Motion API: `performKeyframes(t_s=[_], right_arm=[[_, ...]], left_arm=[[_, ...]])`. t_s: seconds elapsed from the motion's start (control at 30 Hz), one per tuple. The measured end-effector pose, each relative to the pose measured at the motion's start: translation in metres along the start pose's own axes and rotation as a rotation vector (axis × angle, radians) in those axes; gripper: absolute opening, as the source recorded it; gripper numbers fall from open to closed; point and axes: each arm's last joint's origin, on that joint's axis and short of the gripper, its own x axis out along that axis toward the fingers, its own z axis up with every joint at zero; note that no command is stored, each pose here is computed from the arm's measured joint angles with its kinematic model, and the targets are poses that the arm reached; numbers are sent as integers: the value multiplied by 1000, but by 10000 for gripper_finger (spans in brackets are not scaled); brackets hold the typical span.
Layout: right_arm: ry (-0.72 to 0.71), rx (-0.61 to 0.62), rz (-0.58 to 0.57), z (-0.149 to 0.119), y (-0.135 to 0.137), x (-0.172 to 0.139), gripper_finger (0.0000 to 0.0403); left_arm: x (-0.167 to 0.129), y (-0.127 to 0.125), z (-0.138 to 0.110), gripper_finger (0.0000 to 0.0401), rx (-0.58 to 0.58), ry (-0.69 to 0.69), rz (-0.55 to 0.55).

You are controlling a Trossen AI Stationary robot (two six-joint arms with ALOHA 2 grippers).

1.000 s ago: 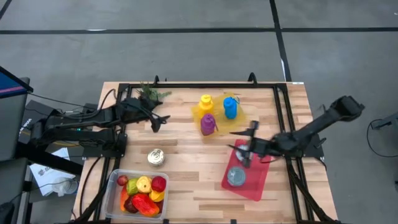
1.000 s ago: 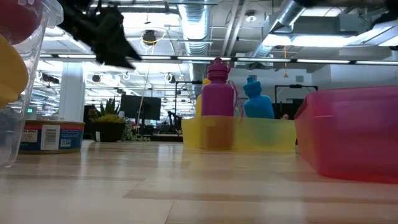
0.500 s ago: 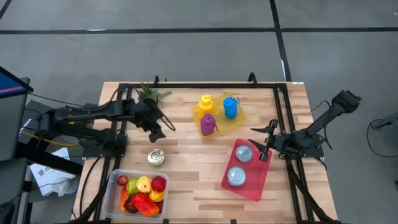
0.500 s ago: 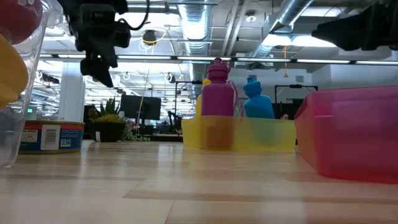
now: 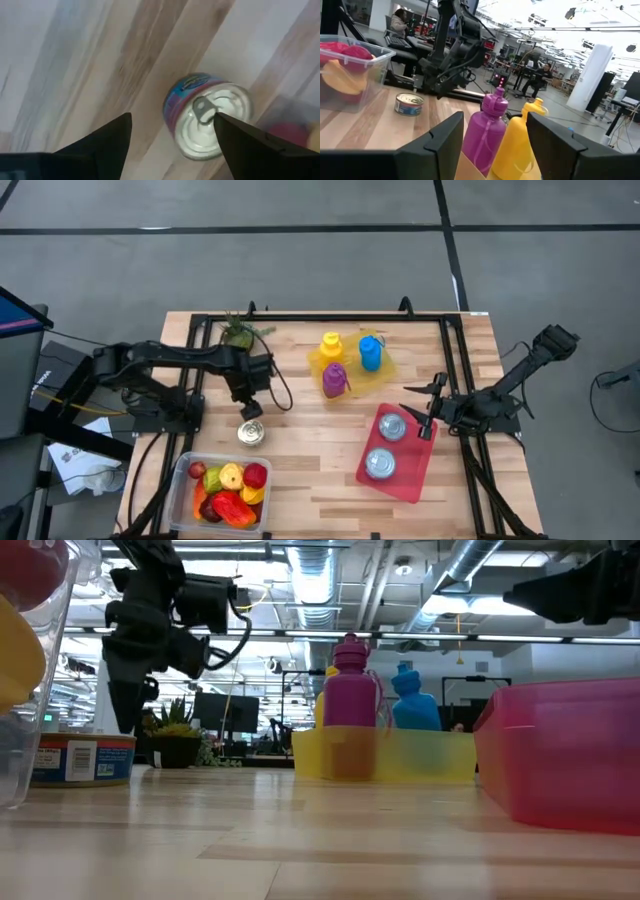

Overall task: Pick & Place Food Item
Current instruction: Put the blue and pink tuna can into the red bin

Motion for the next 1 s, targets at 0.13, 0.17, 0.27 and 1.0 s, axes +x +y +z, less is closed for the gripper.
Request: performKeyframes(t_s=[0.13, 0.17, 0.27, 1.0], right_arm=[[1, -1, -2, 0, 0, 0, 207], [1, -1, -1, 0, 0, 0, 207], [1, -1, -2, 0, 0, 0, 207], [5, -20, -10, 0, 0, 0, 207]], left_arm=[[6, 1, 2, 267, 41, 28, 10], [7, 2, 2, 263, 51, 35, 15], [9, 3, 4, 253, 76, 32, 64], [19, -20, -1, 234, 204, 42, 80]])
